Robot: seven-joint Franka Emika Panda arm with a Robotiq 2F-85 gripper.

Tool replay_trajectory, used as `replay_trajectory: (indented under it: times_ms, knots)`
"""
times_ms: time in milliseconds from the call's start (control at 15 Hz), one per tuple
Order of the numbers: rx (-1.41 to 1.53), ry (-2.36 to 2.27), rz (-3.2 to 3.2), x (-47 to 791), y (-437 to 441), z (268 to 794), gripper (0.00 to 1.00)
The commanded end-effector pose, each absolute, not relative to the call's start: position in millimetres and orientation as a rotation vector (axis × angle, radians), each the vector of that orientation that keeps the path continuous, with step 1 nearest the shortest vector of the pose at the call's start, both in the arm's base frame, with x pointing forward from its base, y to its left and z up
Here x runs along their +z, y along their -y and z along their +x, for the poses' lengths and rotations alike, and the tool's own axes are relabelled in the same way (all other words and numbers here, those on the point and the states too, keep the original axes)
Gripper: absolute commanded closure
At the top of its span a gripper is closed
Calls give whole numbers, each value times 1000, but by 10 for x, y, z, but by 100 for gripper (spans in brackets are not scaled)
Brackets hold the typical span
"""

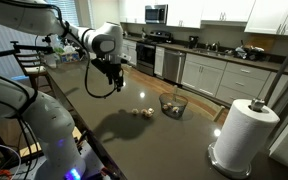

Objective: Place the black basket in the center of the counter

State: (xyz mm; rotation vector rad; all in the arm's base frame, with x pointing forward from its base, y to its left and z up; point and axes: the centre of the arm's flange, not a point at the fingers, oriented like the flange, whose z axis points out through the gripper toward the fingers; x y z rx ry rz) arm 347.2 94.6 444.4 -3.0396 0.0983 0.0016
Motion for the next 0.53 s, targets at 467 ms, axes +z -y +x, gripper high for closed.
replay_trajectory:
  times_ms: [467]
  knots:
    - [-148, -459, -3079, 4643, -678, 4160, 0]
